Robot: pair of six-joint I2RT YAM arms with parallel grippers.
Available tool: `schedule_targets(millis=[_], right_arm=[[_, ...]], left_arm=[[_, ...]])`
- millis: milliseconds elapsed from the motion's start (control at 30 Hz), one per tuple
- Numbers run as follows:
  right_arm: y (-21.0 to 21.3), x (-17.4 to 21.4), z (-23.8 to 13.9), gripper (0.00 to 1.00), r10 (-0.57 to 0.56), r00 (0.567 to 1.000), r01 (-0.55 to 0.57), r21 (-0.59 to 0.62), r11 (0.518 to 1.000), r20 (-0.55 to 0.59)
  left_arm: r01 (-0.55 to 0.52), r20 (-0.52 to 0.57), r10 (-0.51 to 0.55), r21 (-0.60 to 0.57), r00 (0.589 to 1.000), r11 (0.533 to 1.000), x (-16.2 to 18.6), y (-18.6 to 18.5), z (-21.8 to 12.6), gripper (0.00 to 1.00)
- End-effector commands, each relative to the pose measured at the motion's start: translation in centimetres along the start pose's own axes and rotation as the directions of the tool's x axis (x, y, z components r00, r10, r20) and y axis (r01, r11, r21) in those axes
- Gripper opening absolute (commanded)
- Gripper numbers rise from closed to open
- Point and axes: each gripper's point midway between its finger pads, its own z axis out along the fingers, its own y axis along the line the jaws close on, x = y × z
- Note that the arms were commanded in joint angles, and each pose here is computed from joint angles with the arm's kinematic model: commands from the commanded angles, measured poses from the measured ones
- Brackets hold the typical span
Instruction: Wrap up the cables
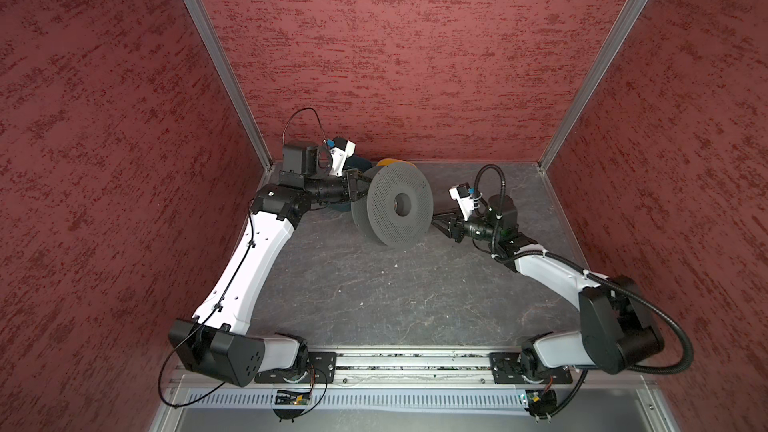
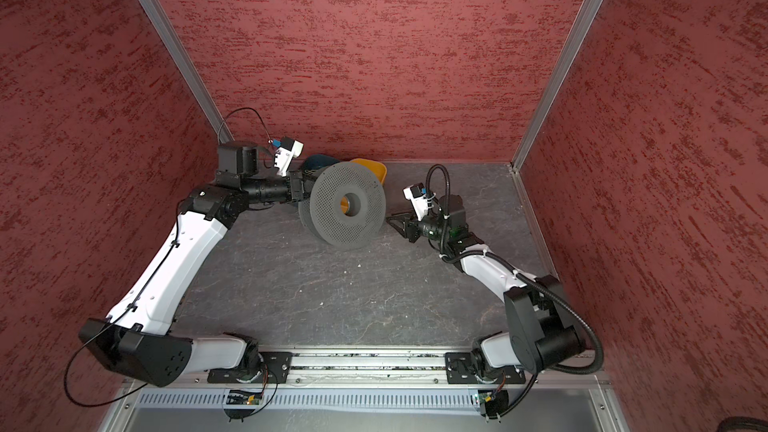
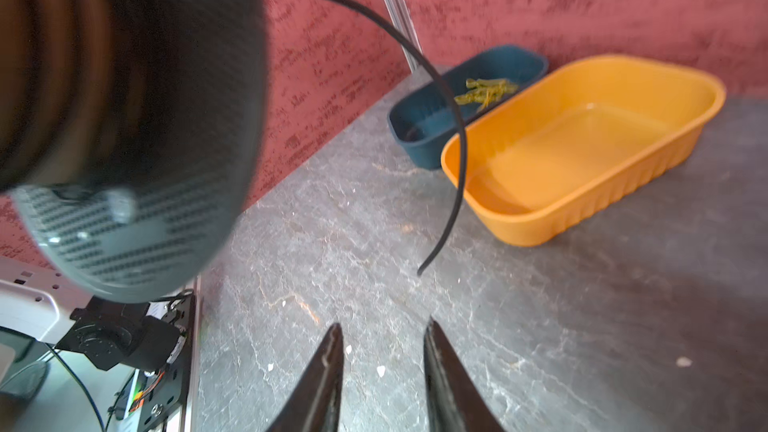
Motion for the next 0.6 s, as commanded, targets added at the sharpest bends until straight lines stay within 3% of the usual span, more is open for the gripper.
schedule_targets(millis=[0,100,233,367,567], right_arm=[[-0.8,-0.7,-0.5,0.41,-0.046,0.998,0.043,0.074,0.996,0.046],[-1.8,-0.9,-1.1,0.58,-0.051,0.997,0.04,0.157,0.987,0.063],[-2.2,-1.5,-1.0,0.71,-0.067,0.995,0.052,0.175,0.983,0.078],[-2.3,-2.0,0.6,0.71,-0.048,0.996,0.04,0.113,0.993,0.071],[-1.9,-2.5,4.1,0.62,0.035,0.999,-0.031,-0.099,0.995,0.039]], left_arm=[[-0.042,0.049,0.039,0.081,0.998,0.996,-1.9,-2.4,-0.7,0.0],[-0.042,0.045,0.039,0.076,0.998,0.996,-2.0,-2.5,-0.8,0.0],[-0.044,0.035,0.041,0.091,0.999,0.995,-2.0,-3.1,-0.9,0.0],[-0.041,0.02,0.039,0.097,0.999,0.994,-1.7,-3.2,-0.7,0.0],[-0.045,0.015,0.043,0.1,0.999,0.994,-1.6,-3.4,-0.6,0.0]])
